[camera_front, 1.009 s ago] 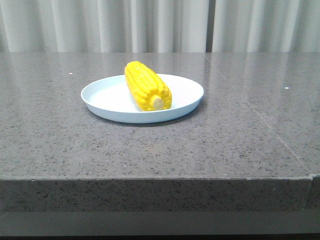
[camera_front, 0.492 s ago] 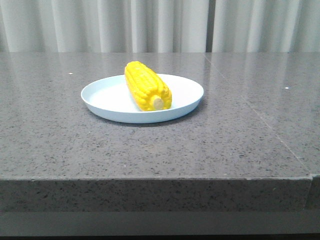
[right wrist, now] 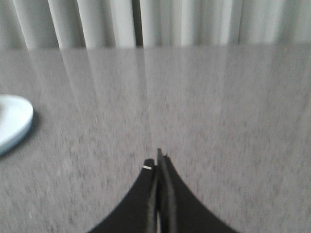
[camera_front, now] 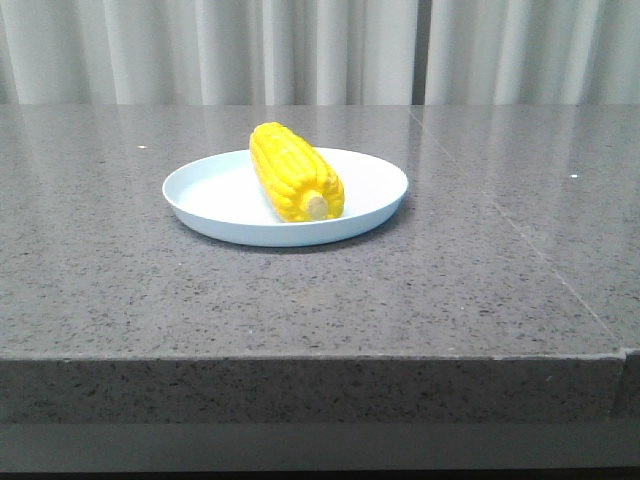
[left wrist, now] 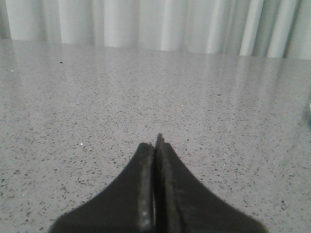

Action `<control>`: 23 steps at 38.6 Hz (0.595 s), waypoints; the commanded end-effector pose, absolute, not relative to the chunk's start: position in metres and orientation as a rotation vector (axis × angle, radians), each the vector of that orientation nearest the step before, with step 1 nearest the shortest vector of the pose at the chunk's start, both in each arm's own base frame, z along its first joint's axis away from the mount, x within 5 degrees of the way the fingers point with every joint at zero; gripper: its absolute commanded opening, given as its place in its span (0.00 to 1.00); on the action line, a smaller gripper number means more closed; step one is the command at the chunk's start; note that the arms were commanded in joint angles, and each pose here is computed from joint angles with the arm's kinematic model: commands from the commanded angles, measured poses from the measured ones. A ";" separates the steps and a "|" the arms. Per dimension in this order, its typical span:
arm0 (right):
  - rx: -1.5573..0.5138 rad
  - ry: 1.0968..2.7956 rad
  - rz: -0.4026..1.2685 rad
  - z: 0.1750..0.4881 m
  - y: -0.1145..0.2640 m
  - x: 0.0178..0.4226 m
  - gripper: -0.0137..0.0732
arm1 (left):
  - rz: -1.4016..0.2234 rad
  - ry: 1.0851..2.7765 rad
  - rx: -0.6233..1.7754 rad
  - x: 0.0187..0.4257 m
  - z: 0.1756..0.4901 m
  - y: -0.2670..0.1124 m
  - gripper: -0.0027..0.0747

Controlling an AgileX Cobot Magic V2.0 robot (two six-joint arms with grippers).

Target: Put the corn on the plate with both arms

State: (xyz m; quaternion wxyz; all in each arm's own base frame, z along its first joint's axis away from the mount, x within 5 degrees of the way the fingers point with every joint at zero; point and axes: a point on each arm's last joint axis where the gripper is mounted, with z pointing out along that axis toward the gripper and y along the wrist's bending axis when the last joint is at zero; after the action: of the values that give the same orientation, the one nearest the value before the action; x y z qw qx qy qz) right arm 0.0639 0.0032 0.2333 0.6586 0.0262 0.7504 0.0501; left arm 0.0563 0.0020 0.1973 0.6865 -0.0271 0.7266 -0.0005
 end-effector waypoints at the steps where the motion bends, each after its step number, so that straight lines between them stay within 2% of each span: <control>1: 0.042 1.622 0.093 0.228 0.002 0.063 0.08 | -0.008 1.551 -0.068 0.056 0.198 0.002 0.01; 8: 0.044 1.633 0.091 0.199 0.002 0.059 0.08 | -0.008 1.551 -0.068 0.056 0.198 0.002 0.01; 23: 0.040 1.621 0.094 0.199 0.002 0.054 0.08 | -0.008 1.553 -0.069 0.056 0.198 0.002 0.01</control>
State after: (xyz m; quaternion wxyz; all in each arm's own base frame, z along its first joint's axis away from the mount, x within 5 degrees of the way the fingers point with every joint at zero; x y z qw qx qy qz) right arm 0.0556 0.0032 0.1843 0.6490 0.0250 0.7587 0.0499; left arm 0.0563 0.0020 0.1973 0.6865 -0.0273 0.7266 -0.0008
